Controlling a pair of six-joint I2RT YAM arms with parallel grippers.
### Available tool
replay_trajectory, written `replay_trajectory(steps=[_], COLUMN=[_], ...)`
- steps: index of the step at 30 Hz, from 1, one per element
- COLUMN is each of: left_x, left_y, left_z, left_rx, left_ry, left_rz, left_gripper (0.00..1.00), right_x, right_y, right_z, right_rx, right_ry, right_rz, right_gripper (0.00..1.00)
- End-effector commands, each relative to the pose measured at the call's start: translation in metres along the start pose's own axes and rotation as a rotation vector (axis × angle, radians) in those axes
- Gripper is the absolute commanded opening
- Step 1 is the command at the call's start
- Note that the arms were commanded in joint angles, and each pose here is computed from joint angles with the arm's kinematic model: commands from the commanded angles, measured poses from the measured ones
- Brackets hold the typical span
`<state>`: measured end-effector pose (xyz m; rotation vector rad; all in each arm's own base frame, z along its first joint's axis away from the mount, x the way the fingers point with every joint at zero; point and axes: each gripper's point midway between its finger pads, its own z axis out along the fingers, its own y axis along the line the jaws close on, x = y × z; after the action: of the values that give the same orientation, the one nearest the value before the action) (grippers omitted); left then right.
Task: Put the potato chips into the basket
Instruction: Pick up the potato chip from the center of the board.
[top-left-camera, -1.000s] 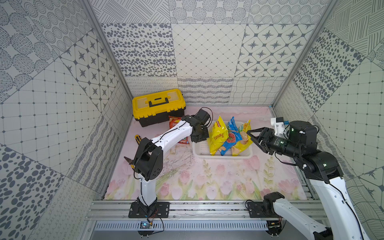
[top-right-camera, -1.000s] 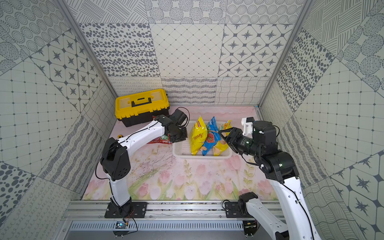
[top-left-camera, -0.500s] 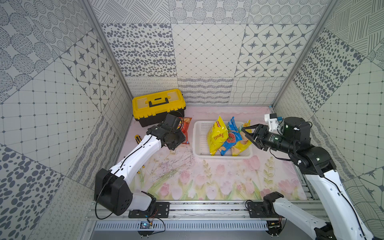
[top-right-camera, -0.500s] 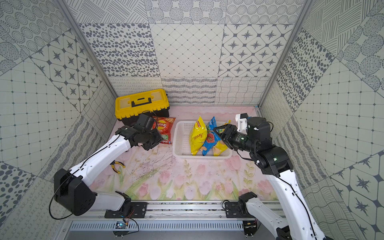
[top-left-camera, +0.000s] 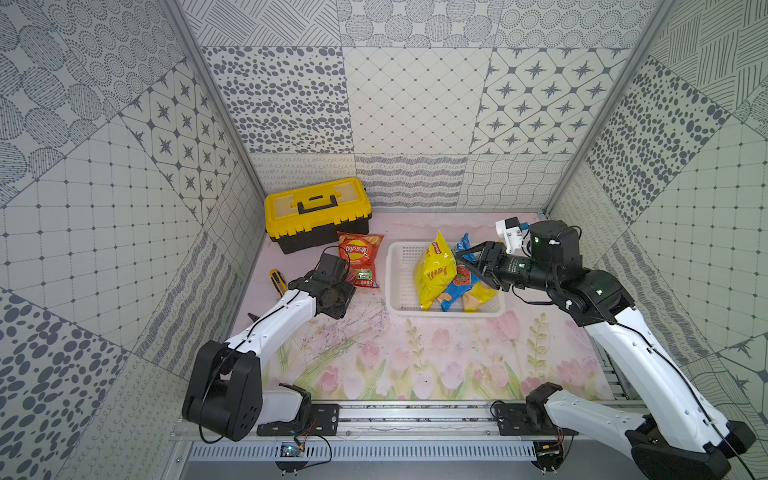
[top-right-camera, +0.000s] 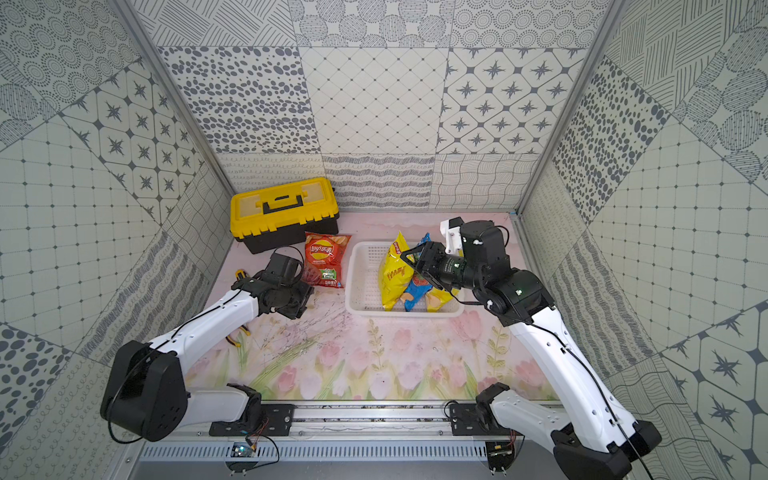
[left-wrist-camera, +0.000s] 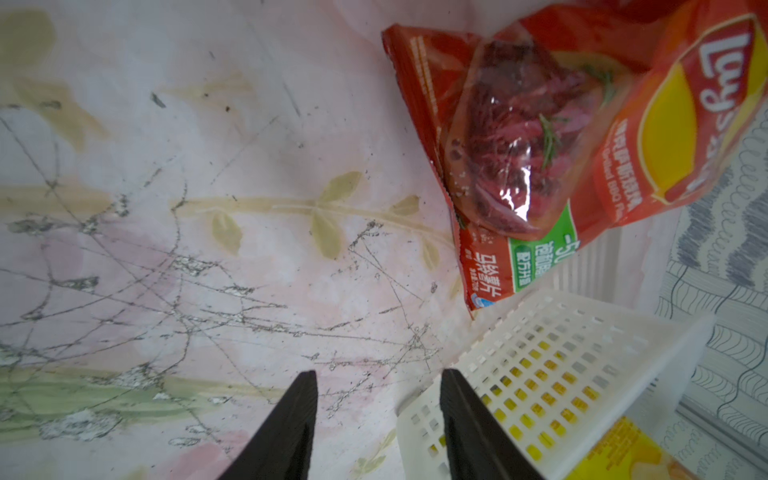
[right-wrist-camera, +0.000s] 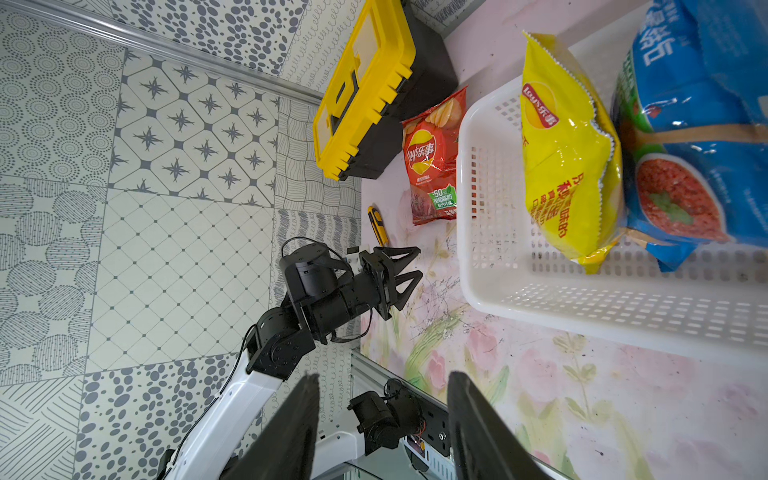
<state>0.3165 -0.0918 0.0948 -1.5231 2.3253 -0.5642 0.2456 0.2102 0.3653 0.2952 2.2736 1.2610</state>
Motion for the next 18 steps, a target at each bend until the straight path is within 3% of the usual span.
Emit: replay_trajectory(steps=[1,9,18], left_x=[-0.024,-0.041,-0.050], left_y=[-0.025,-0.026,-0.051], left_z=[0.022,0.058,0.073], left_rx=[0.116,0.162,0.235], left_ry=[-0.079,-0.095,-0.099], left_rz=[-0.193,-0.227,-0.241], left_gripper=[0.52,0.46,0.42], right_x=[-0.010,-0.004,-0.003], right_y=[0.020,0.008,0.000], right_z=[-0.006,0.007,0.019], right_rx=[-0.058,-0.037,-0.019], right_ry=[-0.046,-0.008,0.022], right_rz=[-0.055,-0.047,-0.044], right_gripper=[0.54,0.54,0.54])
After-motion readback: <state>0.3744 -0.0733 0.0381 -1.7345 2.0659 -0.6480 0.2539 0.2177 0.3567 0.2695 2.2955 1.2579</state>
